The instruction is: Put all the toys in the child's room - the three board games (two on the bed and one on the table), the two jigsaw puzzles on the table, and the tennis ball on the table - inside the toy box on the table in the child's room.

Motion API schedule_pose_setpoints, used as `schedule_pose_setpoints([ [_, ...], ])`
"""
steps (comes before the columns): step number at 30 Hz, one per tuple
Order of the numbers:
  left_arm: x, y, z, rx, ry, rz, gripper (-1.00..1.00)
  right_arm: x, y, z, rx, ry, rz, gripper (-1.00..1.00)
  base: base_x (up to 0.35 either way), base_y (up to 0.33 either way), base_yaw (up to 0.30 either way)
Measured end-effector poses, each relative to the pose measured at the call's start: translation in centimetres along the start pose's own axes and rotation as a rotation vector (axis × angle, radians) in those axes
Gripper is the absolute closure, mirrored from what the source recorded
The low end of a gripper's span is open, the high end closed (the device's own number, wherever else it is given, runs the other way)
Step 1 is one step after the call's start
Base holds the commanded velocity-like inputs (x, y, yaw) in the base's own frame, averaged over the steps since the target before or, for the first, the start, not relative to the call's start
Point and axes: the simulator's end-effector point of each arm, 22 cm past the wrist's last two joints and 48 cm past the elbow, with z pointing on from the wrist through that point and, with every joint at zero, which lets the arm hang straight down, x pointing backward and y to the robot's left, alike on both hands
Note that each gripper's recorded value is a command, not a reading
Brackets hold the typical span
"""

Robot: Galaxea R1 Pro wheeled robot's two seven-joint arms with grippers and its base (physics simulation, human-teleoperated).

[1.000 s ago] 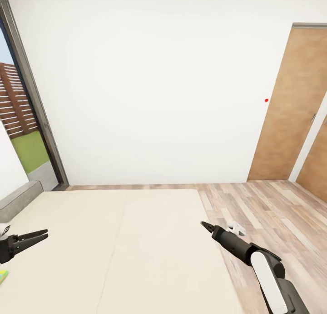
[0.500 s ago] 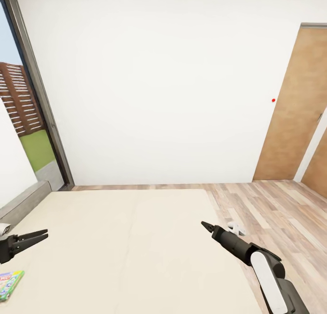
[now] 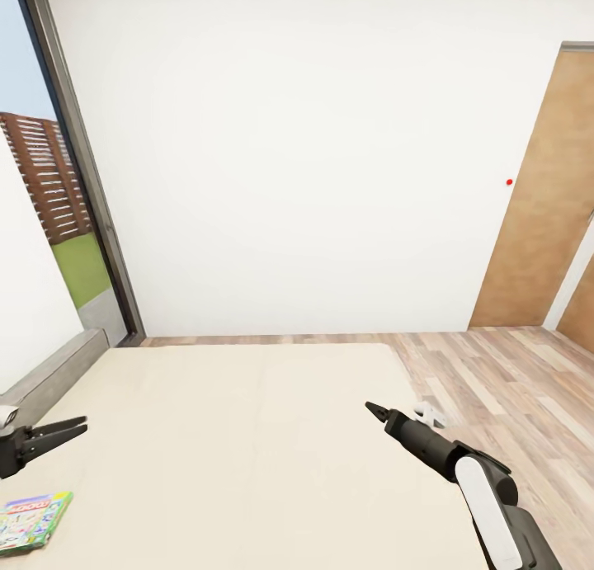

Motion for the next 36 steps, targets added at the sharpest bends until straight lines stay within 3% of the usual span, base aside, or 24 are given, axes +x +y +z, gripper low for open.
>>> schedule_pose_setpoints([
  [12, -0.1, 0.4, -0.3, -0.018, -0.003, 0.002, -1.00, 0.0, 0.0, 0.0, 0.000, 0.000, 0.000, -1.00, 0.000, 0.277, 0.000],
  [19, 0.6, 3.0, -0.5, -0.136, 0.031, 0.004, -1.00, 0.1, 0.1, 0.1, 0.000, 0.001, 0.002, -1.00, 0.000, 0.277, 0.000],
  [23, 1.2, 5.7, -0.9, -0.261, 0.055, 0.006, -1.00, 0.4, 0.4, 0.2, -0.002, 0.006, 0.002, -1.00, 0.000, 0.277, 0.000],
  [28, 2.0, 10.5, -1.9, -0.491, 0.085, 0.016, -1.00, 1.8, 1.7, 0.8, -0.019, 0.038, -0.027, -1.00, 0.000, 0.277, 0.000],
  [29, 2.1, 10.9, -1.9, -0.514, 0.091, 0.018, -1.00, 1.9, 1.7, 0.9, -0.019, 0.039, -0.029, -1.00, 0.000, 0.277, 0.000],
  [36, 5.1, 16.3, -2.1, -0.813, 0.204, 0.054, -1.00, 2.2, 1.4, 1.0, 0.005, 0.045, -0.067, -1.00, 0.000, 0.278, 0.000],
])
